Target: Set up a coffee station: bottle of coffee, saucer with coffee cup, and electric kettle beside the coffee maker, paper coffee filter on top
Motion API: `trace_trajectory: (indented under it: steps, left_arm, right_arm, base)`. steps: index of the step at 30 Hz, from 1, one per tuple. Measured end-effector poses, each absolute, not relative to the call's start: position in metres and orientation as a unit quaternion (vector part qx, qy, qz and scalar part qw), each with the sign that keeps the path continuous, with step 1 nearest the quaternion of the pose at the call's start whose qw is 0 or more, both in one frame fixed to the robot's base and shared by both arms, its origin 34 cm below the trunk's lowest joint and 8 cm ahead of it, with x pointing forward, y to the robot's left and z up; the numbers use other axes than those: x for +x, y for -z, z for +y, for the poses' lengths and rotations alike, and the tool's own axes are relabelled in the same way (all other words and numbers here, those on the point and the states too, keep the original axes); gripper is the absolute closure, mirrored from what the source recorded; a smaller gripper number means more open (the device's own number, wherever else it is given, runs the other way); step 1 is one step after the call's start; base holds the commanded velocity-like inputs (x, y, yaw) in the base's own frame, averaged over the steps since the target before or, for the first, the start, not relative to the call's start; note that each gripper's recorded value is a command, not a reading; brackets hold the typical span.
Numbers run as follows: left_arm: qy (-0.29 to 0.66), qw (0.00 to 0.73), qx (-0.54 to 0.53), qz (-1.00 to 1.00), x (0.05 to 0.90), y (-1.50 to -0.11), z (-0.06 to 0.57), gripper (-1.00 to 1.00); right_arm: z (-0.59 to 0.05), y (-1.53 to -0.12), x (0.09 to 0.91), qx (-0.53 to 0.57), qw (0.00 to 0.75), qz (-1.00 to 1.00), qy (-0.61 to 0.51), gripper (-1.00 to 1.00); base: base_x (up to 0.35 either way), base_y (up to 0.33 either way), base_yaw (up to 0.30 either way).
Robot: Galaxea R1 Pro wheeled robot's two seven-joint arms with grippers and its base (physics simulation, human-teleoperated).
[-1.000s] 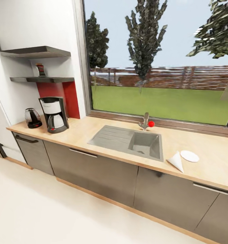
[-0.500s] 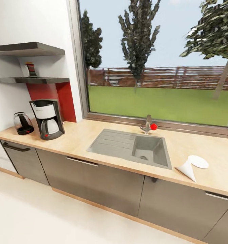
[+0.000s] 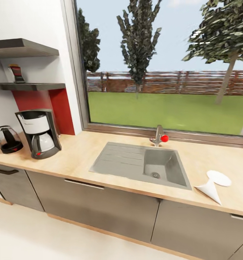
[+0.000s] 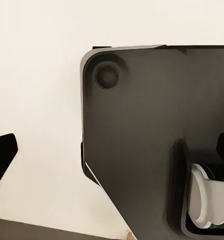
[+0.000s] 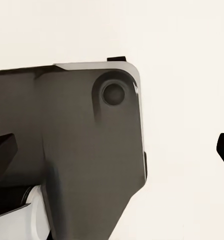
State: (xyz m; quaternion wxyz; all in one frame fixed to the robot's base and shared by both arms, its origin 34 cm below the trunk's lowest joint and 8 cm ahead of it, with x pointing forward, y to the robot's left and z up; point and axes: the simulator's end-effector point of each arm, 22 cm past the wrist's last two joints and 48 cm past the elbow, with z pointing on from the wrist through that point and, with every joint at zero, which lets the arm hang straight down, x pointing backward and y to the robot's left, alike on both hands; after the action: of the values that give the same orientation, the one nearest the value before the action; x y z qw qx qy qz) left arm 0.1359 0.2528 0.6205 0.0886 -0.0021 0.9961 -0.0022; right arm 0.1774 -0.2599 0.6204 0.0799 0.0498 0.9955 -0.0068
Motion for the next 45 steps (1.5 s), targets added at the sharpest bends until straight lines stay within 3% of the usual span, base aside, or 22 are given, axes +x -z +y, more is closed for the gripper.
trace_trajectory:
  steps: [15,45]
  left_arm:
    - [0.002,0.088,-0.003,0.996,0.1360,-0.6204,0.2529,-1.00]
    - [0.002,0.087,0.009,0.996,0.1364,-0.6203,0.2515,-1.00]
  right_arm:
    - [-0.2603,-0.6202,0.1777,0.051,0.080,0.995,0.007,-1.00]
    - [-0.2609,-0.6202,0.1777,0.051,0.079,0.996,0.007,-1.00]
  base:
    - [0.162,0.197,-0.281]
    - [0.000,0.004,-0.232]
